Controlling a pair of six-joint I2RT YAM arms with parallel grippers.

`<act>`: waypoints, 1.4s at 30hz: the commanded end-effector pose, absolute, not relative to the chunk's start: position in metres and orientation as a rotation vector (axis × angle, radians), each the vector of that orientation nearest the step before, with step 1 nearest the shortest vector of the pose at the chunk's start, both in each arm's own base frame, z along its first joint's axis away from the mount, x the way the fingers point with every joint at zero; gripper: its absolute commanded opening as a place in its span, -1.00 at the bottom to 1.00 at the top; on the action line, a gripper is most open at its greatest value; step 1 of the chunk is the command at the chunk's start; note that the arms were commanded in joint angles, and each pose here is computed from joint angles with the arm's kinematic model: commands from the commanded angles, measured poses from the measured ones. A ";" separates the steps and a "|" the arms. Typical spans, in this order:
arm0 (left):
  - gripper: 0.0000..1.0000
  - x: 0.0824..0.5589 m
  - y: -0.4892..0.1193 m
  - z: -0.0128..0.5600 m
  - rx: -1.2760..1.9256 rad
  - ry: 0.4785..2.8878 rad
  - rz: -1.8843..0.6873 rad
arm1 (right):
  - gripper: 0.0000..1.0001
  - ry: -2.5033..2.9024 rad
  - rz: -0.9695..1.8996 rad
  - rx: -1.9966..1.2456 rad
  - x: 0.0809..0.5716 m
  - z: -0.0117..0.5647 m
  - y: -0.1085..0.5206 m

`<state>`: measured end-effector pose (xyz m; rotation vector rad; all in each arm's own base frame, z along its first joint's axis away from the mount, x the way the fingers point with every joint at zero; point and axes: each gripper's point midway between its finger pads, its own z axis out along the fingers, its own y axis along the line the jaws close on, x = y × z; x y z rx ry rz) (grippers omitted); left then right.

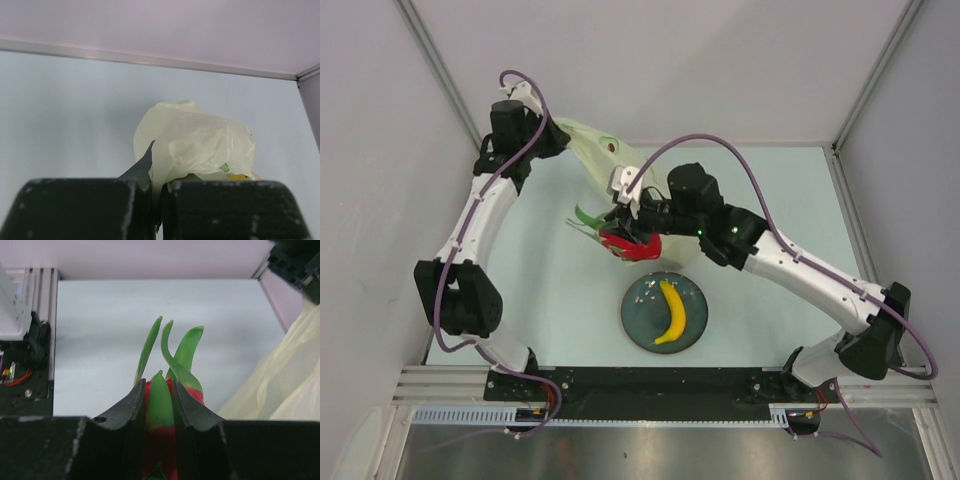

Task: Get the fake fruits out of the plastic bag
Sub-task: Place the fake fruit on the plate.

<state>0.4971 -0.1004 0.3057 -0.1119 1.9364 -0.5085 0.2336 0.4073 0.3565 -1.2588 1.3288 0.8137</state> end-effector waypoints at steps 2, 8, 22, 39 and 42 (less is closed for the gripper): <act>-0.99 0.472 -0.081 0.307 -0.126 1.926 -0.434 | -1.00 1.355 0.814 -1.354 0.211 0.335 0.389; -0.99 0.455 -0.086 0.291 -0.110 1.958 -0.488 | -1.00 1.367 0.824 -1.494 0.197 0.296 0.388; -0.99 0.442 -0.113 0.257 -0.045 2.033 -0.681 | -1.00 0.972 0.988 -1.964 0.128 0.238 0.412; -0.99 0.426 -0.108 0.232 0.007 2.087 -0.630 | -1.00 0.140 1.003 -2.416 0.095 0.144 0.358; -0.99 0.423 -0.108 0.231 0.014 2.089 -0.632 | -1.00 0.095 0.995 -2.400 0.102 0.138 0.360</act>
